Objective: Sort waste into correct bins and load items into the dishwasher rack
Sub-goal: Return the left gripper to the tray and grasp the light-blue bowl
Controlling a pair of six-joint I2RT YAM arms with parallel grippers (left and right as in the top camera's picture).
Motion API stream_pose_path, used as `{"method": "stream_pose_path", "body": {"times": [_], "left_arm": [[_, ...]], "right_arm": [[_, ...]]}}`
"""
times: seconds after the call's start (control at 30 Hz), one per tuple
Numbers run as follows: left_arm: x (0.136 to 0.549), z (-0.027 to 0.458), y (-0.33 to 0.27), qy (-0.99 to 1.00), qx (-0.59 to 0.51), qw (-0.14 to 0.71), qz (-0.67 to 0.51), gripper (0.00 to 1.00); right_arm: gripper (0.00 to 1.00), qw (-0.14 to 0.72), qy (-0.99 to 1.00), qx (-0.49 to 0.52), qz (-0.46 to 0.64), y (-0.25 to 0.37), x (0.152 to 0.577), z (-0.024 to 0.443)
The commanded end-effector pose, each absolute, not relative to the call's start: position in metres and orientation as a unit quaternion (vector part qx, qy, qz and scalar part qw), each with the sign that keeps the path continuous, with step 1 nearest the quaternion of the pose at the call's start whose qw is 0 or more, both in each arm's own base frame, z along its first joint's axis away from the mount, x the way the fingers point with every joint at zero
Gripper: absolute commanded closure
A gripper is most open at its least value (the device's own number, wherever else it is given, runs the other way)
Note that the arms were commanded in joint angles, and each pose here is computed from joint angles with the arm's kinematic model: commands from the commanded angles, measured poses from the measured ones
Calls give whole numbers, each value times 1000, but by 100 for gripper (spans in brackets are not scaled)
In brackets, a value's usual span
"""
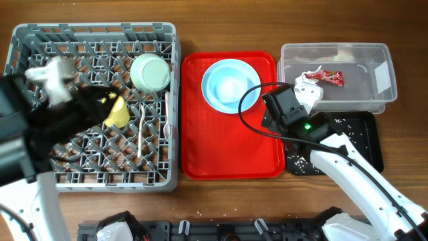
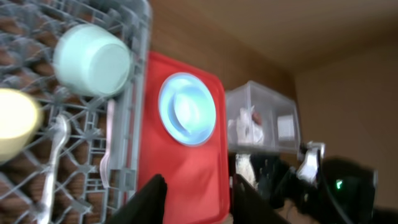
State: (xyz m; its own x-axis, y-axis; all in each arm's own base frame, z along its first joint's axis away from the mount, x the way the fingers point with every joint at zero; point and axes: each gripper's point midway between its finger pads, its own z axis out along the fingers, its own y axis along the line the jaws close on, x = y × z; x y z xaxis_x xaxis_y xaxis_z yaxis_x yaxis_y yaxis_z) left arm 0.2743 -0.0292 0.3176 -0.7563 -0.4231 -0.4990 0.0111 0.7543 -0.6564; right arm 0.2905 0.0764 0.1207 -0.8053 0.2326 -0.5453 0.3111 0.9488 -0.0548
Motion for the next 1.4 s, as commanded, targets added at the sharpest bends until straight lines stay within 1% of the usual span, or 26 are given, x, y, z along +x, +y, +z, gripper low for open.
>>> {"method": "stream_pose_path", "body": {"times": [0.0,0.1,0.27,0.4,0.43,0.47,0.6,0.8,0.9,0.93,1.0,1.03,1.1,1.17,1.3,1.37], "left_arm": [[288,290,-73,908,-44,286,-303,71],[300,270,-110,921,-7,254,-297,71],[329,223,-196,931,83,223,-278,69],[342,176,-264,927,143,205,-281,60],[346,158,-279,929,148,199,-275,54],[349,142,-290,930,156,195,-268,53],[362,86,-308,941,164,192,-227,52],[368,38,-313,949,162,170,-211,51],[366,25,-310,953,161,158,-202,57],[367,24,-308,955,159,159,-195,63],[370,25,-304,957,155,165,-183,70],[371,27,-303,956,154,169,-182,76],[374,37,-302,954,153,181,-184,96],[378,56,-302,949,151,199,-192,96],[382,135,-300,924,149,270,-226,96],[379,181,-293,911,123,303,-252,96]], "right_arm": [[0,286,943,156,-72,75,295,124],[0,286,943,155,-72,75,295,124],[0,286,943,155,-72,75,295,124],[0,286,943,156,-72,75,295,124],[0,286,943,155,-72,75,295,124],[0,286,943,155,-72,75,295,124],[0,286,943,156,-72,75,295,124],[0,286,943,155,-72,75,295,124],[0,286,943,156,-72,75,295,124],[0,286,943,156,-72,75,295,124],[0,286,943,156,-72,75,295,124],[0,286,943,156,-72,75,295,124],[0,286,943,156,-72,75,295,124],[0,286,943,156,-72,75,295,124],[0,286,943,156,-72,75,295,124],[0,286,943,156,-72,75,295,124]]}}
